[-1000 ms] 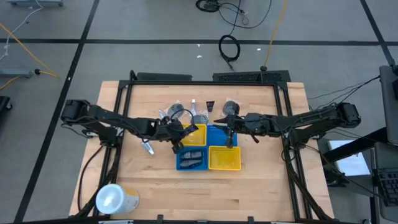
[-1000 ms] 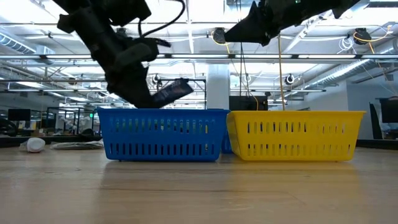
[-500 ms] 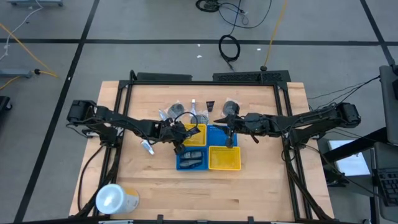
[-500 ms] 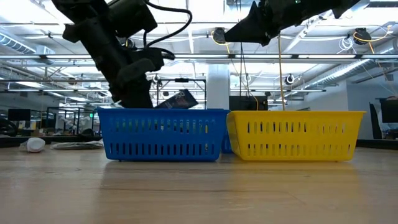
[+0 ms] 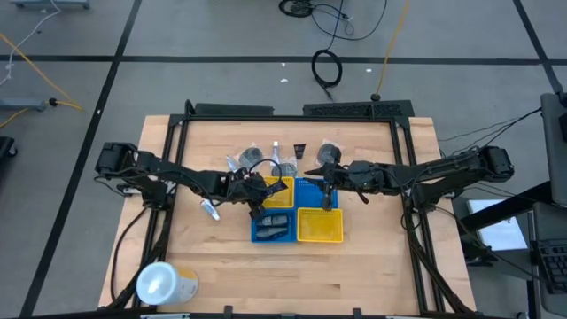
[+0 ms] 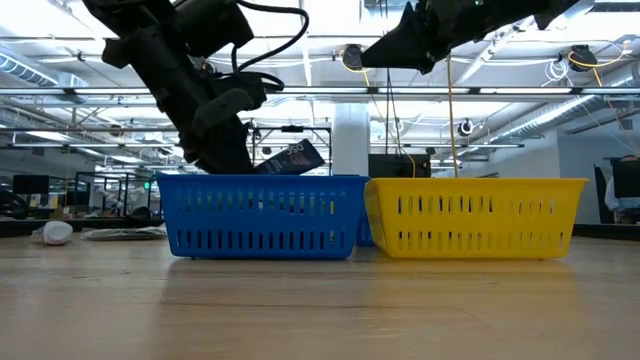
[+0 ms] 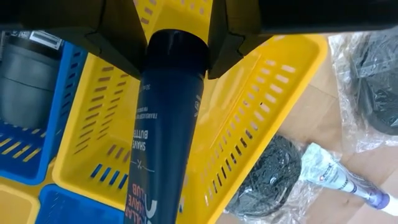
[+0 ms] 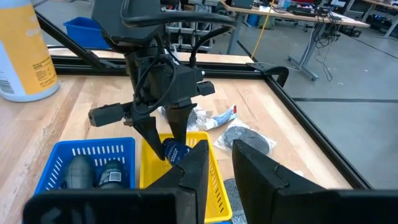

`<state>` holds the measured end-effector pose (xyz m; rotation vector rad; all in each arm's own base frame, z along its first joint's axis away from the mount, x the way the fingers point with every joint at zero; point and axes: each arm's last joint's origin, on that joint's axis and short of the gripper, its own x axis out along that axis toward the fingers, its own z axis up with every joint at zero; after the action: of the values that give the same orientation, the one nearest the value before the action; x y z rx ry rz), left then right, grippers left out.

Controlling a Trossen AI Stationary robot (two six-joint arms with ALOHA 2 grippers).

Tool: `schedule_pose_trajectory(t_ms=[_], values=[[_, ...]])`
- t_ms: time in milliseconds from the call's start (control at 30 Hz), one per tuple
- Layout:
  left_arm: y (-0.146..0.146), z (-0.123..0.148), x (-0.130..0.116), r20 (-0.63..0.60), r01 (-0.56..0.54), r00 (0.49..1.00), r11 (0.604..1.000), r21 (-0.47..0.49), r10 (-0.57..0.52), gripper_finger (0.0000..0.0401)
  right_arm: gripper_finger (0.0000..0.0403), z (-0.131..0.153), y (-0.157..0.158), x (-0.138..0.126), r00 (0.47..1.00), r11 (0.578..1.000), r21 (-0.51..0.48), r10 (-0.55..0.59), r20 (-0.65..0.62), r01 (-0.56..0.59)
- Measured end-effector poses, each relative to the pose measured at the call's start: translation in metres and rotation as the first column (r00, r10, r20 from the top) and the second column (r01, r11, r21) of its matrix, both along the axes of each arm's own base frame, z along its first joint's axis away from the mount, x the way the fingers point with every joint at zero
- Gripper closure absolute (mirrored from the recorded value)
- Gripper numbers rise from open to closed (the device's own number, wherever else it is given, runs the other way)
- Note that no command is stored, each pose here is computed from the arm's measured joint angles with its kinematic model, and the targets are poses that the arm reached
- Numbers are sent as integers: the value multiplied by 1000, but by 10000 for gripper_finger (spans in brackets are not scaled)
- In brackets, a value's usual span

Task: Pick & Place Travel size toiletries
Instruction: Put the blue shave cream into the left yellow bin

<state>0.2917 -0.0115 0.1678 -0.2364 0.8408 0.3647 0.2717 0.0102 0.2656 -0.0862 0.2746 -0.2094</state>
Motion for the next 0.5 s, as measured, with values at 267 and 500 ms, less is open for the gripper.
schedule_pose_trajectory(t_ms=[267, 500], values=[[0, 0, 0, 2, 0, 1000, 1000, 0, 0, 263, 339, 0, 0, 0, 1000, 1000, 0, -1, 0, 1], [0, 2, 3, 36, -1, 999, 1000, -2, 1, 242, 339, 0, -2, 0, 1000, 1000, 0, -8, -1, 8]])
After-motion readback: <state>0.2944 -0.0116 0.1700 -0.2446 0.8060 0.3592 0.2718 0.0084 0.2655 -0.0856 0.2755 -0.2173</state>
